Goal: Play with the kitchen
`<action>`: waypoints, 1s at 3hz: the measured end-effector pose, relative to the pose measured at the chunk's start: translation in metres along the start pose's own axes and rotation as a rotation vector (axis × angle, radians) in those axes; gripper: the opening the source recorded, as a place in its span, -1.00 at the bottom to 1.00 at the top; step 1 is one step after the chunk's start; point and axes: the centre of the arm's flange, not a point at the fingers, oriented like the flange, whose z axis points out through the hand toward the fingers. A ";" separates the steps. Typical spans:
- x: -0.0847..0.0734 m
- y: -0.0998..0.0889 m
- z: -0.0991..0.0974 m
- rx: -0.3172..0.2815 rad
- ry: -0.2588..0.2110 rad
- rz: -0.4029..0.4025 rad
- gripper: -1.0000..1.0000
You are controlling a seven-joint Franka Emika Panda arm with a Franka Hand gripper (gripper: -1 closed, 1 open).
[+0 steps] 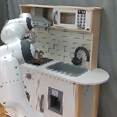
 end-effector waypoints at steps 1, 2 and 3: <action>-0.022 0.002 0.005 0.015 -0.021 0.002 -1.00; -0.044 0.004 0.010 0.023 -0.034 0.004 -1.00; -0.063 0.007 0.015 0.025 -0.037 0.008 -1.00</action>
